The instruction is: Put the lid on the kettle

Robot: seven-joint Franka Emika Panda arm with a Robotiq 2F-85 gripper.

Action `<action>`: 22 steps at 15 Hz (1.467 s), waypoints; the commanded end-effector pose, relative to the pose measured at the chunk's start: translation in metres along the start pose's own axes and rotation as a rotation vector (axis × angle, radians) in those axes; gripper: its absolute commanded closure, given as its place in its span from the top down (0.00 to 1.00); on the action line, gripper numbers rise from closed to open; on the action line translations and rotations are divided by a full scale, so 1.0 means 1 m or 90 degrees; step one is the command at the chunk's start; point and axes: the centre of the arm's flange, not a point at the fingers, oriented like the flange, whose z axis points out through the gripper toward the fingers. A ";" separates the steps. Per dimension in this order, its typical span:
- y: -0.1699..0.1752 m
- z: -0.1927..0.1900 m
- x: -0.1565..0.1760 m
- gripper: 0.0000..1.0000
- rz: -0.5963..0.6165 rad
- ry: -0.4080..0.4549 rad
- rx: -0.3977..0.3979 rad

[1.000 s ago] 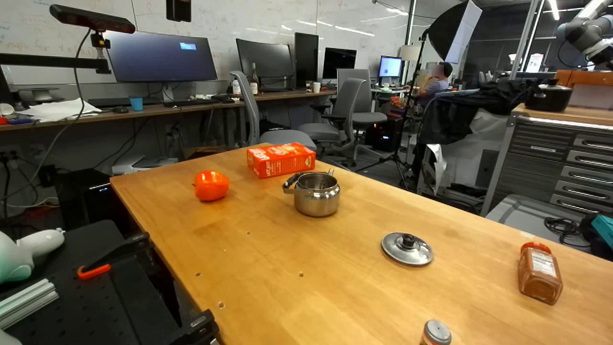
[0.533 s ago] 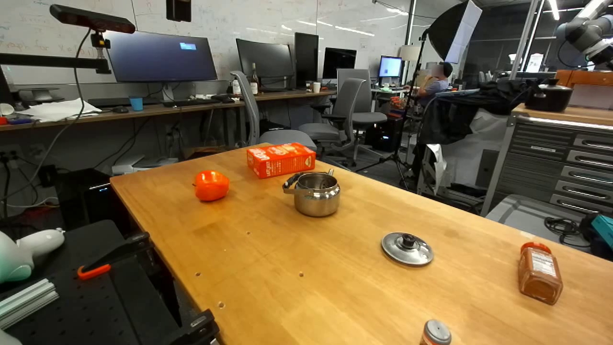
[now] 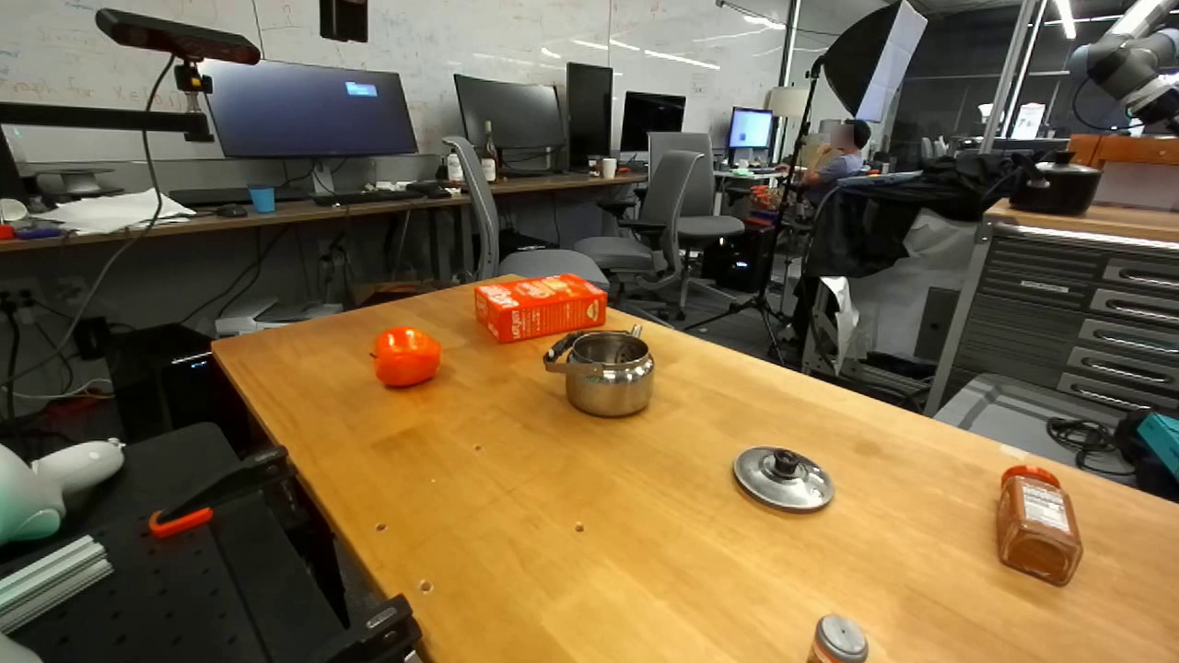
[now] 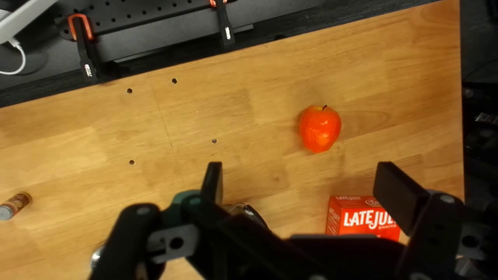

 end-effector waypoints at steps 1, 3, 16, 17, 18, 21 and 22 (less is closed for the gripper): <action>0.000 0.000 0.000 1.00 0.000 0.000 0.000; 0.000 0.000 0.000 1.00 0.000 0.000 0.000; 0.010 0.000 -0.004 1.00 -0.014 0.004 -0.012; 0.013 -0.001 -0.005 1.00 -0.014 0.013 -0.018; 0.017 -0.001 -0.004 1.00 -0.013 0.012 -0.022; 0.021 -0.007 0.005 1.00 -0.004 0.037 -0.036; 0.022 -0.010 0.008 1.00 -0.003 0.045 -0.038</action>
